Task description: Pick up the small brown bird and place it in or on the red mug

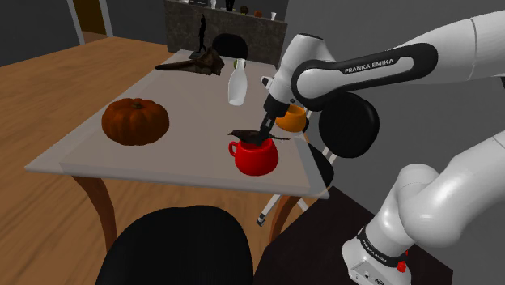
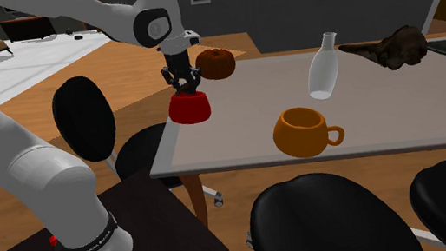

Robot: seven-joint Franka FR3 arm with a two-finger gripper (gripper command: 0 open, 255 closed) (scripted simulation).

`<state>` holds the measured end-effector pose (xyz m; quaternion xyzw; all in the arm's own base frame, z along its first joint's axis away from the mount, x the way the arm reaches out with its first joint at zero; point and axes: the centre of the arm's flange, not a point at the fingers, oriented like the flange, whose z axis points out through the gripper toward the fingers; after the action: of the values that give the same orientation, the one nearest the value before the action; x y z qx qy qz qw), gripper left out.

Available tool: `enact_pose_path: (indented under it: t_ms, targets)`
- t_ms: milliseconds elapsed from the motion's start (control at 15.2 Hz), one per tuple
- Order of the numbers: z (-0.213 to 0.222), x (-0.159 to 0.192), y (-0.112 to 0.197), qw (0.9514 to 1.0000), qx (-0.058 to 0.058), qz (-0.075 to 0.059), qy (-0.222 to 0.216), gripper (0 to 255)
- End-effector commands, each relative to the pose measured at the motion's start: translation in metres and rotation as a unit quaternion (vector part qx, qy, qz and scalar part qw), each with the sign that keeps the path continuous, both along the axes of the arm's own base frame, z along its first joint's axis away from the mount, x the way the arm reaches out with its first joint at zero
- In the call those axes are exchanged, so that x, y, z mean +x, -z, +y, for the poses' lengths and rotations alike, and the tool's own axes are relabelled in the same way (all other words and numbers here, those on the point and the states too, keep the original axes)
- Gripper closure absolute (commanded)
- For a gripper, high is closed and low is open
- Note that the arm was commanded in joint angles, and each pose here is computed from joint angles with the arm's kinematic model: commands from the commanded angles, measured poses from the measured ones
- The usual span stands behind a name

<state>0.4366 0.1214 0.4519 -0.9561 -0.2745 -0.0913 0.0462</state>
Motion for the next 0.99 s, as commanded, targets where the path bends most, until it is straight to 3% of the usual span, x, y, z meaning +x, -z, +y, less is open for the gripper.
enact_pose_path:
  t_ms: [0,462,528,858,924]
  targets:
    - [0.001,0.0,0.013,1.0,0.0,0.0,0.0,255]
    - [0.001,0.0,0.013,1.0,0.0,0.0,0.0,255]
    - [0.001,0.0,0.012,1.0,0.0,0.0,0.0,0]
    - [0.001,0.0,0.013,1.0,0.0,0.0,0.0,0]
    - [-0.001,-0.002,0.0,1.0,0.0,0.0,0.0,0]
